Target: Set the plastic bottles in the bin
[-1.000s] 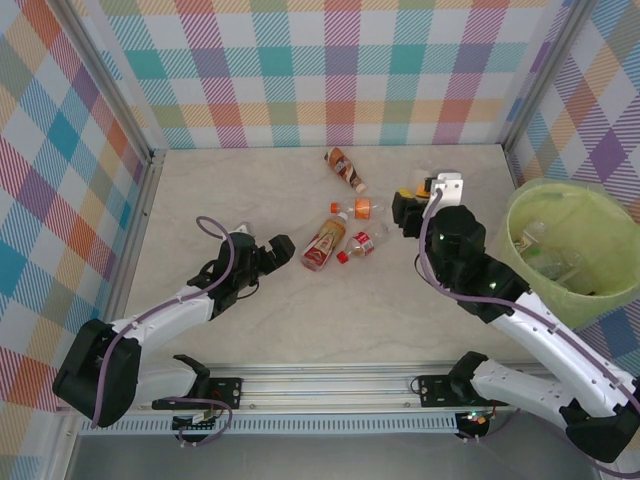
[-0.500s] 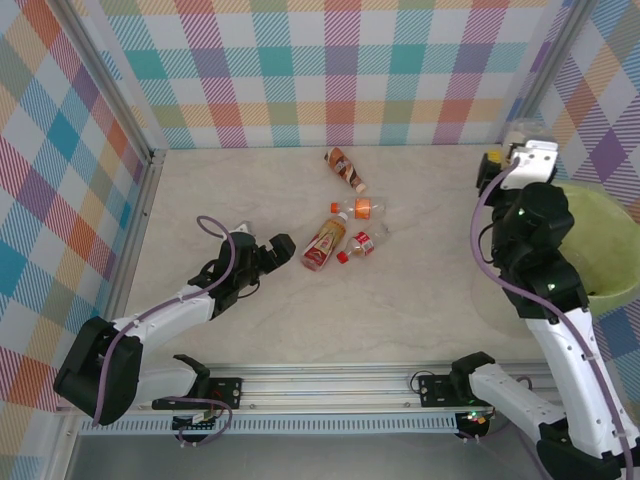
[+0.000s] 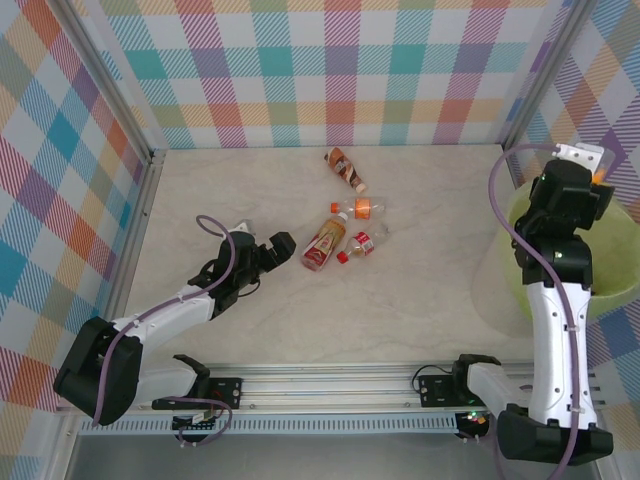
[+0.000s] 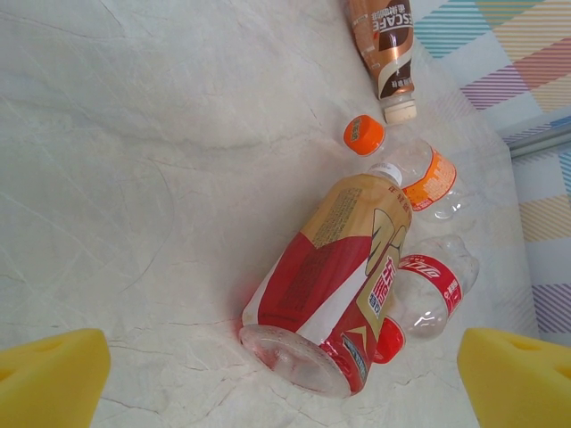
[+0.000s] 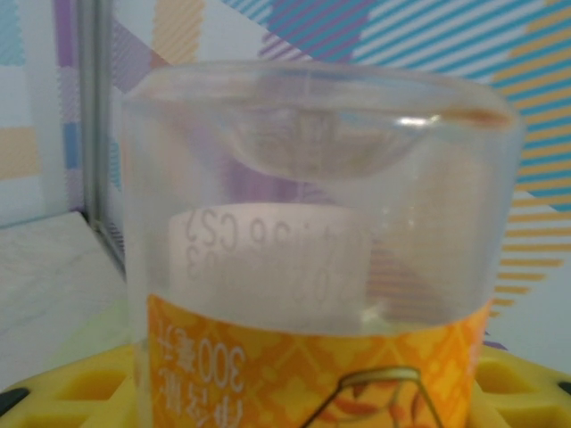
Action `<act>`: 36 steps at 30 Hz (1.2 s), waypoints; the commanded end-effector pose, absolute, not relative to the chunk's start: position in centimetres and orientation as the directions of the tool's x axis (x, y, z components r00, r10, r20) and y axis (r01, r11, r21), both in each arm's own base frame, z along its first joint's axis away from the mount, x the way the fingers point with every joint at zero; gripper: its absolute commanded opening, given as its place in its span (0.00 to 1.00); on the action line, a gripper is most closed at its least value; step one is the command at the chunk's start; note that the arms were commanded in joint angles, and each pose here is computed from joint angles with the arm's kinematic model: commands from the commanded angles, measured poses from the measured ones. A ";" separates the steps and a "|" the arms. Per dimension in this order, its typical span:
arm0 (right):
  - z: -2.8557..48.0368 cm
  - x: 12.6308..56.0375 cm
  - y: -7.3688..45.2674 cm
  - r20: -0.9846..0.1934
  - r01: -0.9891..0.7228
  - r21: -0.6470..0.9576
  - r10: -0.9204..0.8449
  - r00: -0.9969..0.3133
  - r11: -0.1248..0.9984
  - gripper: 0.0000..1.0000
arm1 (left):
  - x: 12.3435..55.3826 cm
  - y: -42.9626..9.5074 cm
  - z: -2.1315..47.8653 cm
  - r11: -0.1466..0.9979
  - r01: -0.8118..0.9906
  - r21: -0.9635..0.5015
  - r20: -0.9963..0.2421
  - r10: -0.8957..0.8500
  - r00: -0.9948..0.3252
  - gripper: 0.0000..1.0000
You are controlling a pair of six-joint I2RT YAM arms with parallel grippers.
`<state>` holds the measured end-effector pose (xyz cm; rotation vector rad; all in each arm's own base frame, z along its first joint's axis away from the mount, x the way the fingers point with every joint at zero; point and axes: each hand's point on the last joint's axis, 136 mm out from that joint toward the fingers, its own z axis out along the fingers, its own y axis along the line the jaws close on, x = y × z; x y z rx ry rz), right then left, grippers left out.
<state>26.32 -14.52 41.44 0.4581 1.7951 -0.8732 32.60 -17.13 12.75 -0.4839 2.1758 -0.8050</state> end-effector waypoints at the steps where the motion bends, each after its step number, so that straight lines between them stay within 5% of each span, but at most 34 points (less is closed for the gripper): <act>1: 41.7 24.7 -16.5 -0.899 0.713 -0.412 -0.125 -0.419 0.568 0.36 | 33.3 -17.0 13.7 0.721 -0.077 -0.689 -0.528 -0.572 -0.628 1.00; 8: 40.5 25.0 -18.2 -0.883 0.725 -0.436 -0.098 -0.459 0.534 0.39 | 34.1 -17.9 13.7 0.708 -0.086 -0.701 -0.501 -0.575 -0.647 1.00; 13: 38.7 25.4 -18.5 -0.847 0.694 -0.476 -0.068 -0.528 0.539 0.74 | 34.2 -18.2 13.5 0.704 -0.090 -0.705 -0.488 -0.573 -0.658 1.00; 23: 38.5 23.4 -17.7 -0.859 0.705 -0.427 -0.011 -0.511 0.566 0.99 | 34.3 -18.9 12.5 0.721 -0.097 -0.686 -0.470 -0.541 -0.698 1.00; 36: 38.1 24.4 -9.5 -0.936 0.454 0.031 0.185 -0.300 0.890 1.00 | 34.7 -21.6 11.4 0.803 0.023 -0.596 -0.463 -0.320 -0.826 1.00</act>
